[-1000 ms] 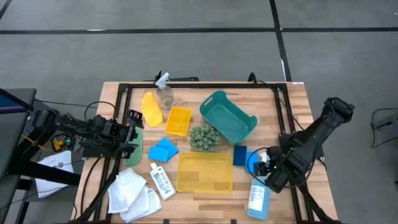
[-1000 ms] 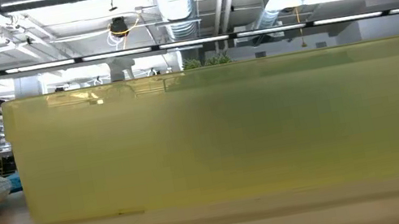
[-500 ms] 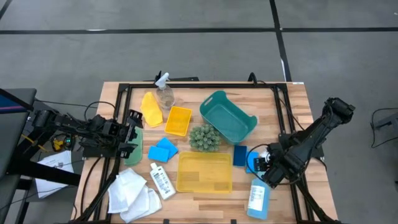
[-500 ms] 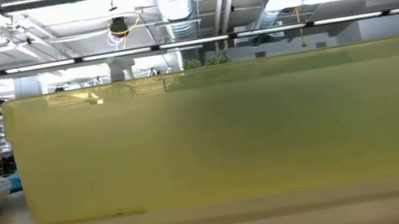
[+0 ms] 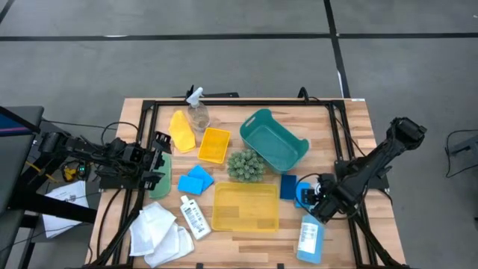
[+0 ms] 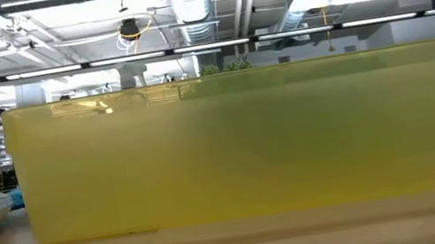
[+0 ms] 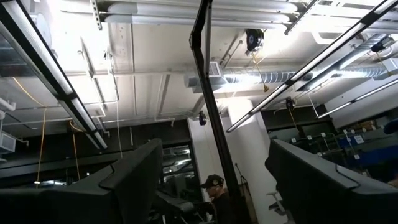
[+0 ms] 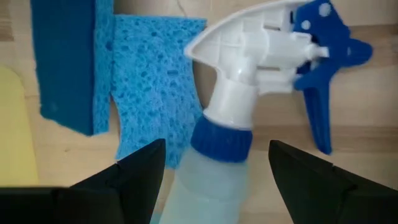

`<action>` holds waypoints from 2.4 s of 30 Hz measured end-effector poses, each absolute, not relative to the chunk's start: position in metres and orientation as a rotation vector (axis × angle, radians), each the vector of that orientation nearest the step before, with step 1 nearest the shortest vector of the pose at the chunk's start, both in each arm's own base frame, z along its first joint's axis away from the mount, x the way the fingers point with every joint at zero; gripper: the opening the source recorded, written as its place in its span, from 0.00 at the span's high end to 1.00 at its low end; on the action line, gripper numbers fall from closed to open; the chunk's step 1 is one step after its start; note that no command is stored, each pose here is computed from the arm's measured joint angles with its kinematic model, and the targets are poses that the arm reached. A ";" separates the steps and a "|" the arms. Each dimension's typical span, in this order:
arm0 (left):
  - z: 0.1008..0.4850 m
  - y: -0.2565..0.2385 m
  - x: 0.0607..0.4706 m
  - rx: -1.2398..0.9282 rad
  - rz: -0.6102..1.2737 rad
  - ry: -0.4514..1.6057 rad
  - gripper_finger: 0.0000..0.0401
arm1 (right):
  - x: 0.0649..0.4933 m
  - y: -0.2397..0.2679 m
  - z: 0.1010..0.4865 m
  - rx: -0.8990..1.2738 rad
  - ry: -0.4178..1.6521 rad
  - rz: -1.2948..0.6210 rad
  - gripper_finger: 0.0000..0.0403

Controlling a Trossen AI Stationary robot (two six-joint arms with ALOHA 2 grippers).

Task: Pick & Place Kitchen Items
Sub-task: Put the white spray bottle into the bottom yellow bin

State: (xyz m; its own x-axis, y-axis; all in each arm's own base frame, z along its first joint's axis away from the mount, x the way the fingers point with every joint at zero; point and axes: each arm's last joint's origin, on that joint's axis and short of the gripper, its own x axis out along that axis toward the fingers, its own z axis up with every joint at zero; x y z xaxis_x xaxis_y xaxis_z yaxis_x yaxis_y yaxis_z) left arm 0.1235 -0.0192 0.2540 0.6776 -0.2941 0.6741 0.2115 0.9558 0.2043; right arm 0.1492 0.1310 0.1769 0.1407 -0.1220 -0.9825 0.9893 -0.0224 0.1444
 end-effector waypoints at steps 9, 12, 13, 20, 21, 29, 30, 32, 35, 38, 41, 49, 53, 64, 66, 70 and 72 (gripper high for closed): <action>0.254 -0.019 0.124 0.112 -0.285 -0.776 0.28 | 0.147 0.128 0.161 1.233 1.000 -1.153 0.31; 0.254 -0.019 0.124 0.113 -0.285 -0.776 0.28 | 0.147 0.128 0.161 1.225 1.006 -1.147 0.31; 0.254 -0.019 0.124 0.113 -0.285 -0.775 0.28 | 0.147 0.128 0.161 1.220 1.009 -1.143 0.31; 0.254 -0.019 0.124 0.113 -0.284 -0.774 0.28 | 0.147 0.127 0.161 1.200 1.010 -1.146 0.31; 0.254 -0.019 0.124 0.114 -0.284 -0.774 0.28 | 0.147 0.126 0.161 1.196 1.005 -1.147 0.31; 0.254 -0.019 0.124 0.114 -0.284 -0.774 0.28 | 0.153 0.119 0.161 1.167 0.999 -1.139 0.40; 0.254 -0.019 0.124 0.115 -0.284 -0.774 0.28 | 0.153 0.119 0.161 1.167 0.999 -1.140 0.43; 0.254 -0.019 0.124 0.115 -0.284 -0.774 0.28 | 0.153 0.119 0.161 1.167 0.998 -1.141 0.48; 0.254 -0.019 0.124 0.115 -0.284 -0.774 0.28 | 0.153 0.119 0.161 1.162 1.001 -1.138 0.57; 0.254 -0.019 0.124 0.115 -0.284 -0.771 0.28 | 0.154 0.119 0.161 1.162 1.001 -1.133 0.66; 0.254 -0.019 0.124 0.115 -0.284 -0.770 0.28 | 0.154 0.119 0.161 1.158 1.002 -1.131 0.69; 0.254 -0.019 0.124 0.115 -0.284 -0.770 0.28 | 0.150 0.123 0.161 1.132 1.010 -1.109 0.65; 0.254 -0.019 0.124 0.115 -0.284 -0.770 0.28 | 0.148 0.125 0.162 1.126 0.966 -1.092 0.70; 0.254 -0.019 0.123 0.114 -0.284 -0.778 0.28 | 0.140 0.130 0.185 1.073 0.869 -1.012 0.70; 0.254 -0.019 0.123 0.114 -0.284 -0.778 0.28 | 0.139 0.132 0.197 1.056 0.829 -0.984 0.70; 0.254 -0.019 0.123 0.114 -0.284 -0.778 0.28 | 0.137 0.136 0.218 1.017 0.745 -0.933 0.70; 0.254 -0.019 0.123 0.114 -0.284 -0.778 0.28 | 0.136 0.138 0.226 0.987 0.718 -0.915 0.70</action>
State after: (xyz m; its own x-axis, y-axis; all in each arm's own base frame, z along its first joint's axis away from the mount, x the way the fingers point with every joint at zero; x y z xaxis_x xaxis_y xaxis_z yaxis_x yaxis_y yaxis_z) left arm 0.1234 -0.0192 0.2543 0.6764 -0.2937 0.6754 0.2100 0.9559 0.2054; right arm 0.1357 0.1378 0.2260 0.4452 -0.3080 -0.8408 0.8899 0.2568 0.3771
